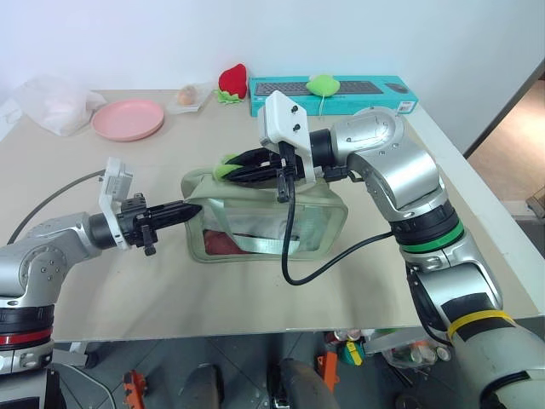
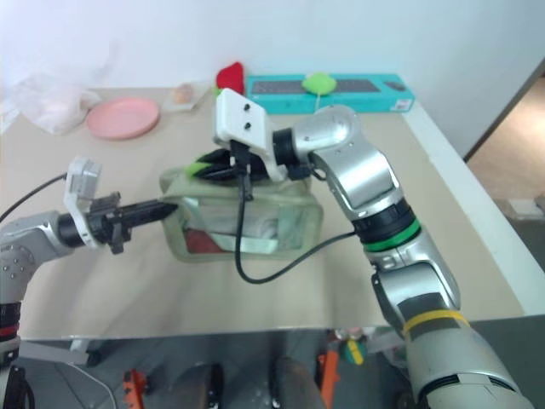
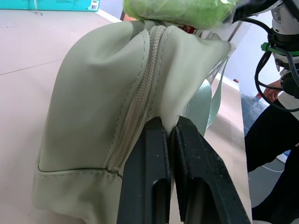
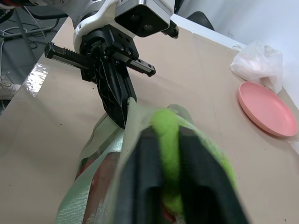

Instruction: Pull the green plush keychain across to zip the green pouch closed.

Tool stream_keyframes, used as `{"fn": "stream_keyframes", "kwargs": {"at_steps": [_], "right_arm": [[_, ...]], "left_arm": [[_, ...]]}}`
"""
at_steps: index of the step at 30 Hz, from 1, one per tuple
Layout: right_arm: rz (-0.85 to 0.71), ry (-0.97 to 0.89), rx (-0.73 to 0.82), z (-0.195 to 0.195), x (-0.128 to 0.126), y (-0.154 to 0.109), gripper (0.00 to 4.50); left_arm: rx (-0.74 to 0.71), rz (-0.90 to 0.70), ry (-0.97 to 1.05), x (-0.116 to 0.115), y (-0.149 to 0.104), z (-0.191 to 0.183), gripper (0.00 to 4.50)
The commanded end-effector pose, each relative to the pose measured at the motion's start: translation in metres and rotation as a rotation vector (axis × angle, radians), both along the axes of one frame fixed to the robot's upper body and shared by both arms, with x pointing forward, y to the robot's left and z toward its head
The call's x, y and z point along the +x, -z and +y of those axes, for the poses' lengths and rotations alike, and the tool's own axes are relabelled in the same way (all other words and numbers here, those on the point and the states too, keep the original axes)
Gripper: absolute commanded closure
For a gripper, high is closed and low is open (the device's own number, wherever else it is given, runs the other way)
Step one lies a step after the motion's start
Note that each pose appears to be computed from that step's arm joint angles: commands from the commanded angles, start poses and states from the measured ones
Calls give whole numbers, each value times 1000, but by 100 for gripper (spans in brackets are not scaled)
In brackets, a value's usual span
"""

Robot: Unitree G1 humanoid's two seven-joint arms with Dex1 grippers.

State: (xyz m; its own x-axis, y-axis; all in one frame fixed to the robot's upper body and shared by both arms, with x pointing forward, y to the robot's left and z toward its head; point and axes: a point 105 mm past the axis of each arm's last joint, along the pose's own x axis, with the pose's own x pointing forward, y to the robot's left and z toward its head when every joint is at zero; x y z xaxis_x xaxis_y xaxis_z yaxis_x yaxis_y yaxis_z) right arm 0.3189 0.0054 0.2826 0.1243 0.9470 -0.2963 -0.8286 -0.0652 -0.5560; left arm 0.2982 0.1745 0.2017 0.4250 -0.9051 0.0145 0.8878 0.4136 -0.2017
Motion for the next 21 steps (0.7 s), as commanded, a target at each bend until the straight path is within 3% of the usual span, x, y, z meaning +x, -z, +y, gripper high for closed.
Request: {"fn": "stream_keyframes", "kwargs": {"at_steps": [1, 5, 11, 17, 21], "right_arm": [[-26, 0, 64, -7, -2, -18, 448], [-8, 106, 110, -31, 11, -28, 448], [-9, 353, 130, -115, 22, -37, 448], [-86, 736, -58, -225, 23, -24, 448], [-89, 825, -148, -248, 21, -12, 448]], "left_arm": [[-17, -62, 13, -5, -14, -1, 450], [-18, -61, 11, -6, -13, 0, 450], [-17, -53, 7, -6, -11, 0, 450], [-14, -45, 10, -8, -10, 2, 450], [-13, -42, 12, -9, -10, 3, 450]]}}
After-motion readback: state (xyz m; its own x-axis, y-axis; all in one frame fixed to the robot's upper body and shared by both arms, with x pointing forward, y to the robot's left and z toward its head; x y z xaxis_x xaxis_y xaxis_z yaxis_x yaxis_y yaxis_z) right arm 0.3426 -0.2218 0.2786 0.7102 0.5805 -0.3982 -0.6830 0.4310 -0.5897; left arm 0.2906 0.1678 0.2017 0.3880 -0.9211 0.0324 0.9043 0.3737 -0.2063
